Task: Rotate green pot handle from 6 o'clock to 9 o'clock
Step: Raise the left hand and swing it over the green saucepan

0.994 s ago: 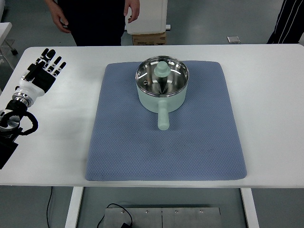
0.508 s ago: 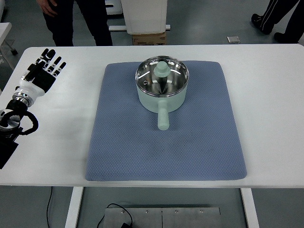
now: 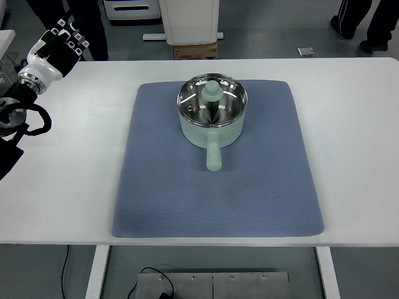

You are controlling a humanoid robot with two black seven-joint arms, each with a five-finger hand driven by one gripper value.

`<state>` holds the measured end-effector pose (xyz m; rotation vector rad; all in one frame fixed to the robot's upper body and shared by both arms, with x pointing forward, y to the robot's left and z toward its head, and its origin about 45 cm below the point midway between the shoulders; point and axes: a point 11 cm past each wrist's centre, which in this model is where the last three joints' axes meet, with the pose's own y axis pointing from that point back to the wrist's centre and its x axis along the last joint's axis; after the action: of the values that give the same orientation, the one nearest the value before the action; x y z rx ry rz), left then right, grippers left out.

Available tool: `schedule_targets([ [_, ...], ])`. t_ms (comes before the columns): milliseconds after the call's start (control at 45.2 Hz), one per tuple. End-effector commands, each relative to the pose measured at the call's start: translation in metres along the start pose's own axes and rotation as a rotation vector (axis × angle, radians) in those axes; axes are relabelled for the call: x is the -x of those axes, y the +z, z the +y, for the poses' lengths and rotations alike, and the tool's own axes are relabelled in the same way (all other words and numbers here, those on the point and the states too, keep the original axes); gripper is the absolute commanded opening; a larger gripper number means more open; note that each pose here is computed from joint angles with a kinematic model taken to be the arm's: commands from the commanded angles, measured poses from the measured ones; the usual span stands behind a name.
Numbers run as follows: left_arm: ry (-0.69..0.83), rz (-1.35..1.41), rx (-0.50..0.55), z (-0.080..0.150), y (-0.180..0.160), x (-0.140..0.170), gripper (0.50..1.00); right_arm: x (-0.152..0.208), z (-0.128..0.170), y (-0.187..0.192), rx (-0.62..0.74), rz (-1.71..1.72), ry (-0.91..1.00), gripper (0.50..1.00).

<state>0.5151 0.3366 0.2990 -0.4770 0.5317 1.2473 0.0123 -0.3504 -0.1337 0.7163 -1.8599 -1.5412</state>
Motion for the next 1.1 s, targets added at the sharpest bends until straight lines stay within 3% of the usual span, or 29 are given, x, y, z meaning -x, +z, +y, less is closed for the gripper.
schedule_targets([
  [0, -0.071, -0.048, -0.020, -0.013, 0.002, 0.029, 1.000, 0.000, 0.000, 0.000, 0.000, 0.001, 0.000, 1.000],
  [398, -0.372, -0.248, -0.193, -0.038, -0.052, 0.154, 1.000, 0.000, 0.000, 0.000, 0.000, 0.000, 0.000, 1.000],
  [663, -0.514, -0.450, -0.325, -0.044, -0.095, 0.214, 1.000, 0.000, 0.000, 0.000, 0.000, 0.000, 0.000, 1.000],
  [840, -0.637, -0.599, -0.444, -0.034, -0.133, 0.253, 1.000, 0.000, 0.000, 0.000, 0.000, 0.000, 0.000, 1.000],
  [1083, -0.825, -0.782, -0.609, 0.002, -0.174, 0.291, 1.000, 0.000, 0.000, 0.000, 0.000, 0.000, 0.000, 1.000],
])
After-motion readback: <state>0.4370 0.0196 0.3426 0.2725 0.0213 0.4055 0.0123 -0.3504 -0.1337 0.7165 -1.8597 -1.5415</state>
